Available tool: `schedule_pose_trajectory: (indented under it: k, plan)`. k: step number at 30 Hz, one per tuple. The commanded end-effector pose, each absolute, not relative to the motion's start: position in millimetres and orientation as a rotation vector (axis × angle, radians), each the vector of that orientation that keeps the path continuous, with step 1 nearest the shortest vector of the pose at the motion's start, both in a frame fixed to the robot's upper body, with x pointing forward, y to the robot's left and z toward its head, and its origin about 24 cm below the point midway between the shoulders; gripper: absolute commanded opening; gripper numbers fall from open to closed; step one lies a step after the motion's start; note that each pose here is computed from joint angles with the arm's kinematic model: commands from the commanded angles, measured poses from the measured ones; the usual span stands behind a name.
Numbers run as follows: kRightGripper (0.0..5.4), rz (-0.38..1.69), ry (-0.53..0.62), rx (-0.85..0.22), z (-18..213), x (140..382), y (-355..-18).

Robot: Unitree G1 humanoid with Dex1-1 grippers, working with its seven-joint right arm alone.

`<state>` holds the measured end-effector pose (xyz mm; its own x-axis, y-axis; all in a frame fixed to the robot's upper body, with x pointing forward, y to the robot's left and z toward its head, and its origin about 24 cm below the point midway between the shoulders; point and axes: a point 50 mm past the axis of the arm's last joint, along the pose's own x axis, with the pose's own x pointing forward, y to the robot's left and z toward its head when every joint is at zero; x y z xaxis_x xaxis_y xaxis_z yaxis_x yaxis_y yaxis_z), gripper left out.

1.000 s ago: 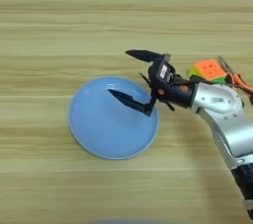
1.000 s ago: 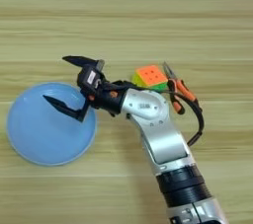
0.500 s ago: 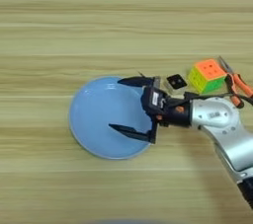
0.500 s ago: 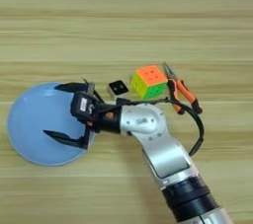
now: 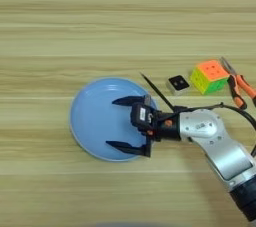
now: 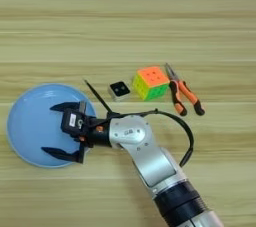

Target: Move the objects on the table

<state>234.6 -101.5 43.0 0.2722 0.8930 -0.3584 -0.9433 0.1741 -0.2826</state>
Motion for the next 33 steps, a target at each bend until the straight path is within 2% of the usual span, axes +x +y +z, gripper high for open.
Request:
schedule_pose_trajectory:
  k: [1, 23, 33]
  plan:
    - [4.4, 1.255, 0.022, -0.547, 64, 248, -100]
    - [1.98, 1.291, 0.085, -0.604, 59, 249, -98]
    - [0.9, 1.415, 0.135, -0.697, 51, 245, -97]
